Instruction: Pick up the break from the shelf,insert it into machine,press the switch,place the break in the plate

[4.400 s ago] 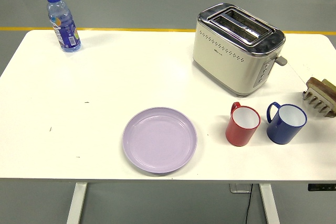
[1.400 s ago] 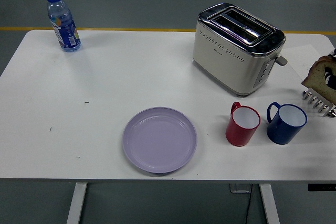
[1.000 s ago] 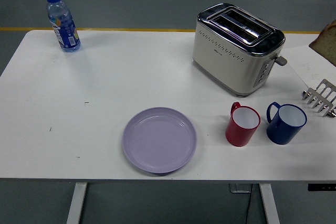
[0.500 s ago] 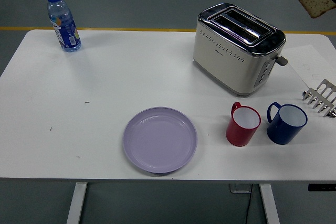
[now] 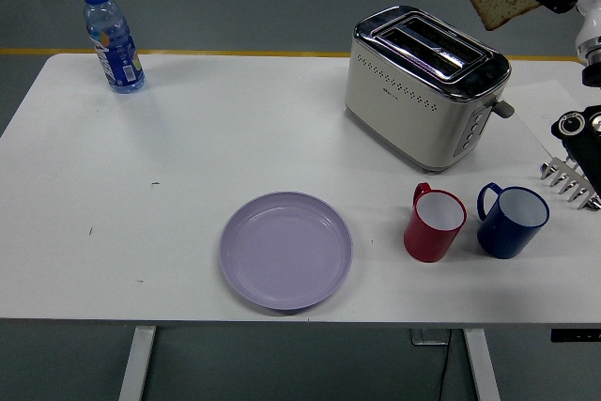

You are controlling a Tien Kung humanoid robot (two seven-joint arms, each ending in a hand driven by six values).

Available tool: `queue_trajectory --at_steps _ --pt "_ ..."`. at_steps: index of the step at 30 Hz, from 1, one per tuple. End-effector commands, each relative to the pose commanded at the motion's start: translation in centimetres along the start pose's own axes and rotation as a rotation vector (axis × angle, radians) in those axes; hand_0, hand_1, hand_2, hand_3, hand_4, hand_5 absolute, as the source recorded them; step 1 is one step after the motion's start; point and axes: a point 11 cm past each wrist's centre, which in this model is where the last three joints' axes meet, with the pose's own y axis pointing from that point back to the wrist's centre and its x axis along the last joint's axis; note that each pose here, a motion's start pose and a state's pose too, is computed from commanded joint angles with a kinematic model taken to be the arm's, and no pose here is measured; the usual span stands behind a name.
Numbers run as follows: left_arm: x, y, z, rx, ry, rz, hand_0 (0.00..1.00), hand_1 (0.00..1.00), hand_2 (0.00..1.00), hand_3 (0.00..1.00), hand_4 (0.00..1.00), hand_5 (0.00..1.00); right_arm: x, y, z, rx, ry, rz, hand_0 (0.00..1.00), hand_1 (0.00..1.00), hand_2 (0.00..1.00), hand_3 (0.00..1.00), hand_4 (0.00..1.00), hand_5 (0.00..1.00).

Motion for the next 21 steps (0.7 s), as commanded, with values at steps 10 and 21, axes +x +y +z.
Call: queue_trajectory --at_steps 10,21 --pt "0.0 0.0 -0.1 0.001 0.001 0.004 0.711 0.782 0.806 0.723 0.436 0.958 -4.3 0.0 0.0 -0.012 0.054 -0.082 0.263 0.301 0.371 0.459 0.467 0.002" --pt "0.1 0.0 -0.1 -0.002 0.0 0.009 0.708 0.78 0.805 0.722 0.437 0.957 -6.2 -0.4 0.2 -0.01 0.143 -0.131 0.258 0.301 0.371 0.458 0.468 0.002"
